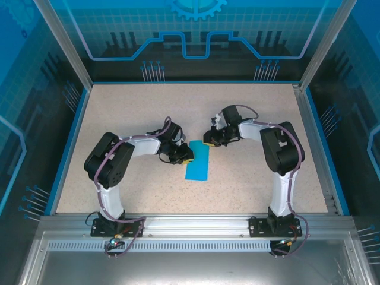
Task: Fold a paper plane with a square sheet of paper (pick it up from the middle)
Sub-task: Fold the square sheet of paper in half at the center of the table.
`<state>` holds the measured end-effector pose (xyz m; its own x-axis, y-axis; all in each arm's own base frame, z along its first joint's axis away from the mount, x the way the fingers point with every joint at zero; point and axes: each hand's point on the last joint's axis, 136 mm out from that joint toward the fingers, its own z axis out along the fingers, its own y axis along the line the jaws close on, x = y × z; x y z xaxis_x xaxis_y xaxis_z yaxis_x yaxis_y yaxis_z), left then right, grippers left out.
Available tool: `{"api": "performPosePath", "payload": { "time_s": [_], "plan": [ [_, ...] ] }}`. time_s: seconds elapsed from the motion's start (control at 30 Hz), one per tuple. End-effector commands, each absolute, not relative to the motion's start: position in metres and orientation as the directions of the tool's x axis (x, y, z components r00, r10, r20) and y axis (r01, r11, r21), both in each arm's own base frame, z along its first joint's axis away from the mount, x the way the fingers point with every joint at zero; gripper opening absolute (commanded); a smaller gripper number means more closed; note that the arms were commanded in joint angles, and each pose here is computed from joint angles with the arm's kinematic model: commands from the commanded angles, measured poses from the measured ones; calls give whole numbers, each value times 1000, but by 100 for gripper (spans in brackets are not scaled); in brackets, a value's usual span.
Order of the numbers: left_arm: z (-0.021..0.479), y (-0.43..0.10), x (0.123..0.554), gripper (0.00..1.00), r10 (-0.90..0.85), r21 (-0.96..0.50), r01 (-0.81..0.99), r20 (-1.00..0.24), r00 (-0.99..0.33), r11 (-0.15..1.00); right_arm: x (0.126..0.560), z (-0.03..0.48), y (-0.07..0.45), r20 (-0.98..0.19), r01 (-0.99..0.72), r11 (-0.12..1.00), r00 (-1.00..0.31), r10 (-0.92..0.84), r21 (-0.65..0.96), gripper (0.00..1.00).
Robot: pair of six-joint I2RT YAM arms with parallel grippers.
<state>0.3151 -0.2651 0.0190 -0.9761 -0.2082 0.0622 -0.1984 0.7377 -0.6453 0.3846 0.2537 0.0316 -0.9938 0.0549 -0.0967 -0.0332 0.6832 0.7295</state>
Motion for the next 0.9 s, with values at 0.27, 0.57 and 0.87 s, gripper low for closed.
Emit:
{"api": "performPosePath", "payload": {
  "time_s": [0.27,0.57,0.87],
  "plan": [
    [29,-269,315,19,-180,-653,-161,39,-983,740,371,-10,241,-9,16,720,-999,31,694,18],
    [60,-264,323,31,-207,-664,-123,-48,-977,738,379,56,243,-133,-91,695,-991,6,713,24],
    [70,-246,332,42,-287,-635,-167,-90,-954,754,338,63,226,-159,-61,723,-985,68,688,39]
  ]
}}
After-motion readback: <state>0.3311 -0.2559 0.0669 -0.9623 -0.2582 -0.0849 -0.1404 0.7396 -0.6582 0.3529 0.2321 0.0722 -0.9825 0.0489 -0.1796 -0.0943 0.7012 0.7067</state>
